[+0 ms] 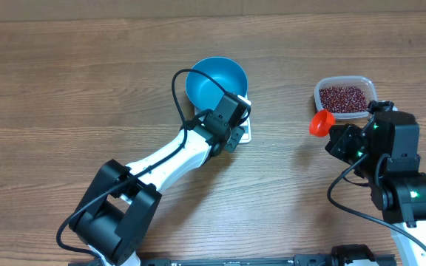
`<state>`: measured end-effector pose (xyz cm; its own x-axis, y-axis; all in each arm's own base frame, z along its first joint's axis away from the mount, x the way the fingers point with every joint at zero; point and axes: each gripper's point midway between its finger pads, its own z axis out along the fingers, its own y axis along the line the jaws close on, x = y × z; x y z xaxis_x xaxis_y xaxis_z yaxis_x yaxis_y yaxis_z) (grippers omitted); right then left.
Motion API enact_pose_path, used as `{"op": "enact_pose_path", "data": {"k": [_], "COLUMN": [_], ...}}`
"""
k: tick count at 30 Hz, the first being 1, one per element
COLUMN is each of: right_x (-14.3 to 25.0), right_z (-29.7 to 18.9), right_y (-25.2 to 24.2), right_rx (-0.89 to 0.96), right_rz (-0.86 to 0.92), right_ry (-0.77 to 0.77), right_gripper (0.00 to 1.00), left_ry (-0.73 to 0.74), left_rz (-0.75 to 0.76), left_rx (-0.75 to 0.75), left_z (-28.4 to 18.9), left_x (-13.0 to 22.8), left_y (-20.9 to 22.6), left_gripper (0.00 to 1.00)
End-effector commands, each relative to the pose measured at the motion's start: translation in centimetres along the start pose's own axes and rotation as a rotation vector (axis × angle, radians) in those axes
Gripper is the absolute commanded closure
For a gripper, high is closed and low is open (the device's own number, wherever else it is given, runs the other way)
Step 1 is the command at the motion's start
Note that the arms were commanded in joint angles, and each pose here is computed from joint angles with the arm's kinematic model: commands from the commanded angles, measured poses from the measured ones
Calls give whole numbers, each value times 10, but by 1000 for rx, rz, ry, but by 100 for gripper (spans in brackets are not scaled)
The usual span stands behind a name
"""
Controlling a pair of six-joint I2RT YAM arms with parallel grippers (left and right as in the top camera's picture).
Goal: Scoop item into bowl and weigh 150g on scale
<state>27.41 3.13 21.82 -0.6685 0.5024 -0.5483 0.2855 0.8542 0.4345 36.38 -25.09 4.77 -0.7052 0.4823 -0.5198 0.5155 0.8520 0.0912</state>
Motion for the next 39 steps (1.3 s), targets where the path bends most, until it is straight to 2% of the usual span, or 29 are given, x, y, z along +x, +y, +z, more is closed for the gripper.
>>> {"op": "enact_pose_path", "data": {"k": [1, 39], "right_x": [-10, -10], "right_z": [-6, -6], "right_y": [4, 4], "right_rx": [-8, -8], "right_rz": [-5, -5], "right_ry": [-34, -34], "right_gripper": [96, 96], "left_ry": [22, 50], "left_rz": [3, 25], "left_rx": [20, -36], "left_z": [4, 38], "left_x": [7, 19], "left_y": [-3, 3], "left_gripper": [96, 96]}}
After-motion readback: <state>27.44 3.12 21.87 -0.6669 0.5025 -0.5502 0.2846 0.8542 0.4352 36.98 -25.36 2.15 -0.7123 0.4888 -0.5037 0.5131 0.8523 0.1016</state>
